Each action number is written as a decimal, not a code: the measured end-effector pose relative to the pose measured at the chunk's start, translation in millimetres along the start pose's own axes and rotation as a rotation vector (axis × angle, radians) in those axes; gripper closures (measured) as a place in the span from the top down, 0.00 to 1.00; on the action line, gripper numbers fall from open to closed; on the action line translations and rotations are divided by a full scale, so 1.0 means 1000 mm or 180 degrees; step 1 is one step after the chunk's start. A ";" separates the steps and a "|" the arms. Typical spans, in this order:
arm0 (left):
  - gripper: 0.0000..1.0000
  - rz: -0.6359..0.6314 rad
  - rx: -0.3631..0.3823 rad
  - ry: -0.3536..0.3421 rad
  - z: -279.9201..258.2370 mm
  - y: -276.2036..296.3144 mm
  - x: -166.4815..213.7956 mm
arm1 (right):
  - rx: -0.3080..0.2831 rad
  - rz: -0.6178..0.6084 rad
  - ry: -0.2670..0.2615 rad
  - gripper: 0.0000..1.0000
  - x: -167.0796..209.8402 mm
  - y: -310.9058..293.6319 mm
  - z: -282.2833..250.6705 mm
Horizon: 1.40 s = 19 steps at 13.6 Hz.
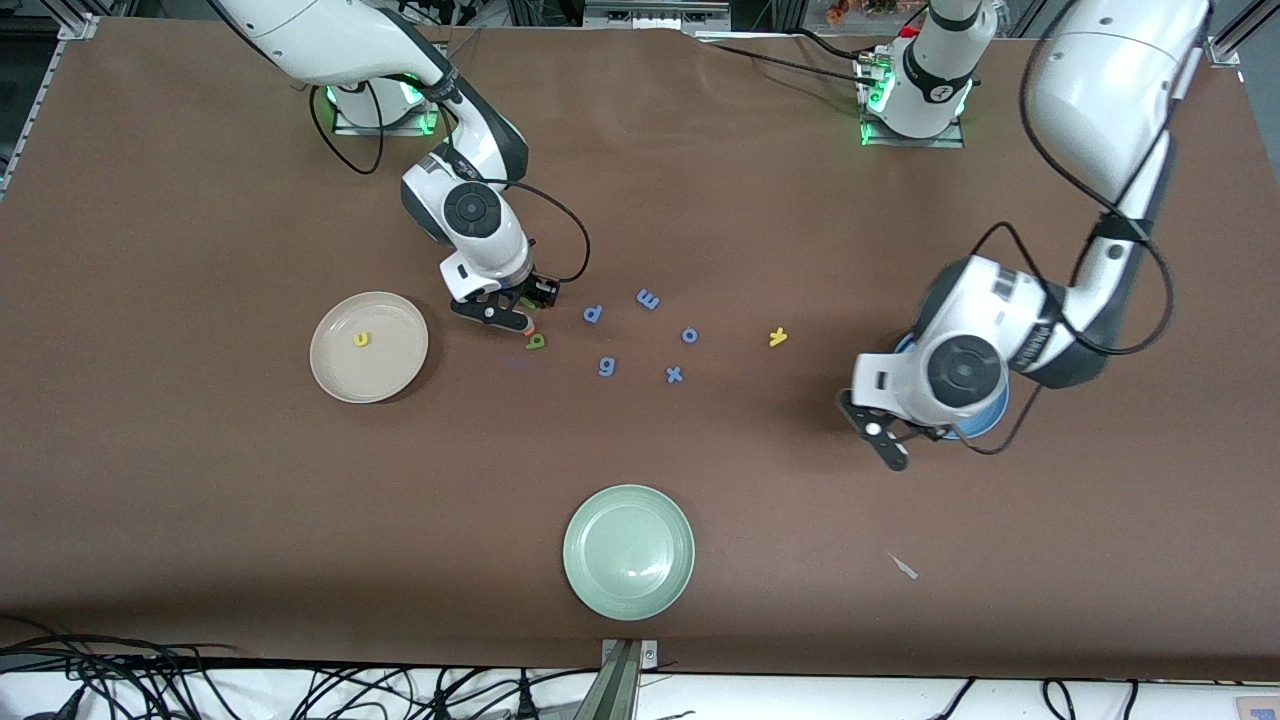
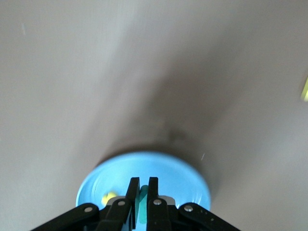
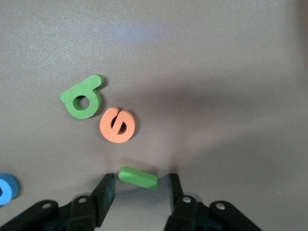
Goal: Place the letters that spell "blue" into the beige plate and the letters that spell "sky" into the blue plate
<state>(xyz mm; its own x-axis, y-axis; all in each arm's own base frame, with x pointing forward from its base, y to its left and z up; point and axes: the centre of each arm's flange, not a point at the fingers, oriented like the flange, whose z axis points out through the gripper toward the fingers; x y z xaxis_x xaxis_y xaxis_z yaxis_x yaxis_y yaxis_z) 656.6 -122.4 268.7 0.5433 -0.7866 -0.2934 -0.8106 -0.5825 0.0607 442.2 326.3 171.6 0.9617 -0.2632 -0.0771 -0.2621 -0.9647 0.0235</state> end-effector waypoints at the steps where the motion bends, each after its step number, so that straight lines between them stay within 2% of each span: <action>1: 0.10 0.0007 -0.0089 -0.0076 0.014 -0.008 -0.014 | 0.0002 -0.0002 0.0003 0.53 0.000 0.000 0.000; 2: 0.10 -0.0020 -0.0174 -0.0138 0.030 -0.013 -0.026 | 0.0003 -0.0002 0.0004 0.50 0.000 0.000 0.000; 4: 0.24 -0.0061 -0.0304 -0.0221 0.054 -0.018 -0.043 | 0.0006 -0.0002 0.0008 0.46 0.000 0.000 -0.001; 6: 0.44 -0.0063 -0.0341 -0.0169 0.051 -0.016 -0.041 | 0.0009 -0.0002 0.0011 0.43 0.001 0.000 -0.001; 8: 0.64 -0.0146 -0.0431 0.0011 0.027 0.005 -0.022 | 0.0013 -0.0002 0.0015 0.38 0.001 -0.001 -0.002; 11: 0.96 -0.0347 -0.0449 0.0100 -0.003 0.053 0.014 | 0.0004 -0.0001 0.0036 0.36 0.004 0.001 -0.004; 12: 1.00 -0.0396 -0.0451 0.0093 -0.006 0.071 0.026 | -0.0016 0.0001 0.0057 0.36 0.009 0.004 -0.008; 15: 1.00 -0.0421 -0.0419 0.0004 0.000 0.134 0.068 | -0.0257 -0.0120 0.0061 0.36 0.030 0.011 -0.039; 17: 0.99 -0.0273 -0.0361 0.0029 0.006 0.176 0.095 | -0.0417 -0.0270 0.0061 0.36 0.047 0.019 -0.068; 19: 0.99 -0.0087 -0.0231 0.0113 0.020 0.205 0.110 | -0.0442 -0.0331 0.0055 0.36 0.061 0.032 -0.082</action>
<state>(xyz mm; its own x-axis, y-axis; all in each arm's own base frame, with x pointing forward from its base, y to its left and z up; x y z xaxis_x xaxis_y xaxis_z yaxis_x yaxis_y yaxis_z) 545.9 -324.4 230.1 0.5734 -0.7763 -0.2619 -0.7781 -0.6160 0.1225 498.7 279.7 249.6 0.9846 -0.1608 -0.0692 -0.1487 -0.9768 0.1538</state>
